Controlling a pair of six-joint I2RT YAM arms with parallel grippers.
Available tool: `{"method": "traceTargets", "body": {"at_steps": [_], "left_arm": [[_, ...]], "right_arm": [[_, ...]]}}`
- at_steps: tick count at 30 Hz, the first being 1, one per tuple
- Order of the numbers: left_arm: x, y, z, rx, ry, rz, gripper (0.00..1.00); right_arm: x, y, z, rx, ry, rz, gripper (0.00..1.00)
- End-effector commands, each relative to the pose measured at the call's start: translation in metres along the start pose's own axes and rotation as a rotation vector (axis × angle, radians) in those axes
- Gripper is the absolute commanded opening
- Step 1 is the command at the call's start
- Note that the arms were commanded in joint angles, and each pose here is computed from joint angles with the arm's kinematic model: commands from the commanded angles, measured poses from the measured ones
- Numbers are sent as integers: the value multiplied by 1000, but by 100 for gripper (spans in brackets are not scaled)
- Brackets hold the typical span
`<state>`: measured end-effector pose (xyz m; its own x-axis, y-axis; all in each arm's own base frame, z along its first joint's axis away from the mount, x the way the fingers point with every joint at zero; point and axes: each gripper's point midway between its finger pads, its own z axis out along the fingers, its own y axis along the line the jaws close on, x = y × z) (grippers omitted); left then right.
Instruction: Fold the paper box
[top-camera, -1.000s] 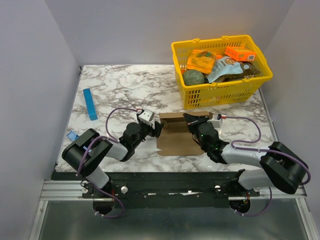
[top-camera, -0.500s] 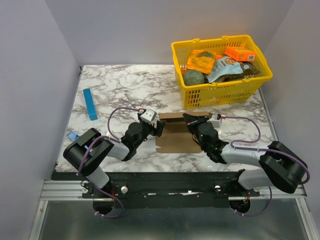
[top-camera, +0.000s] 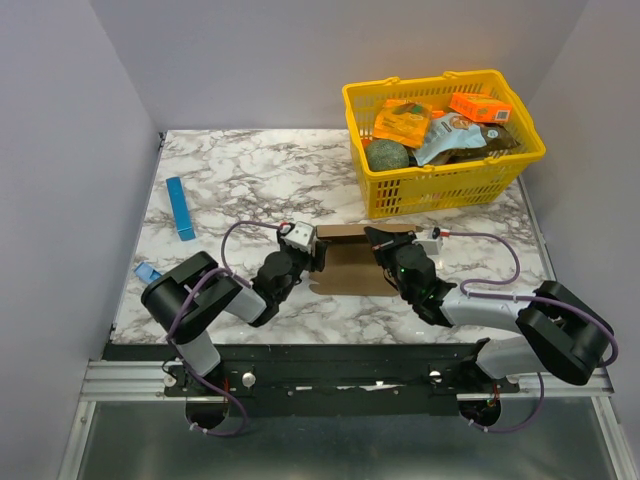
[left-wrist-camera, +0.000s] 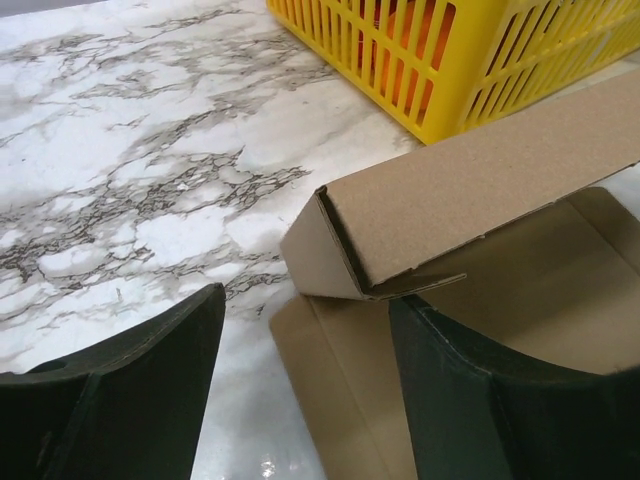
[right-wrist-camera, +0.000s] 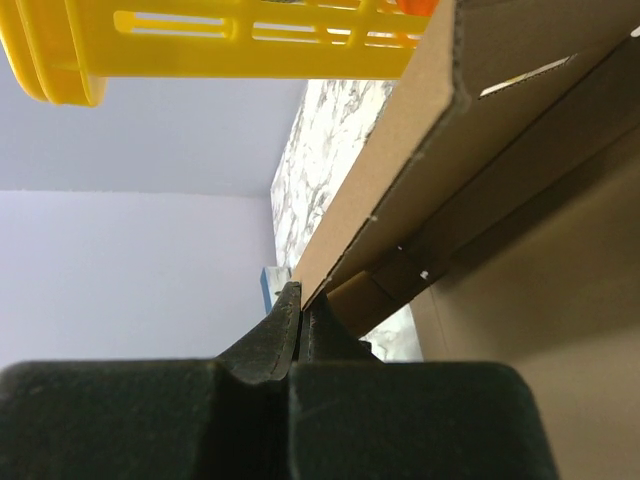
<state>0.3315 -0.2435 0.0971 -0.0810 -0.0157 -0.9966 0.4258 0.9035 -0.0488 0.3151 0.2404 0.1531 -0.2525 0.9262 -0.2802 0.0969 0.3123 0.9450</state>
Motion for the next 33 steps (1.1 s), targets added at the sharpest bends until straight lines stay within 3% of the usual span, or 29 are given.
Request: {"method": "traceTargets", "body": {"at_steps": [1, 5, 16, 20, 29, 31, 33], "left_arm": [[-44, 9, 7, -60, -176, -37, 85], [-44, 7, 7, -50, -183, -25, 90], [-54, 0, 12, -13, -212, 38, 88], [-61, -2, 11, 2, -239, 60, 68], [-68, -3, 9, 13, -280, 59, 42], [-69, -3, 9, 13, -283, 60, 40], [-68, -4, 10, 17, -282, 61, 54]], "right_arm": [[13, -22, -3, 69, 53, -72, 1], [13, -20, -3, 69, 51, -65, 1], [14, -19, -3, 71, 56, -61, 1], [14, -19, -3, 72, 59, -62, 1], [15, -19, -2, 74, 62, -63, 1], [15, -19, -2, 75, 63, -63, 1], [16, -19, -2, 75, 64, -63, 1]]}}
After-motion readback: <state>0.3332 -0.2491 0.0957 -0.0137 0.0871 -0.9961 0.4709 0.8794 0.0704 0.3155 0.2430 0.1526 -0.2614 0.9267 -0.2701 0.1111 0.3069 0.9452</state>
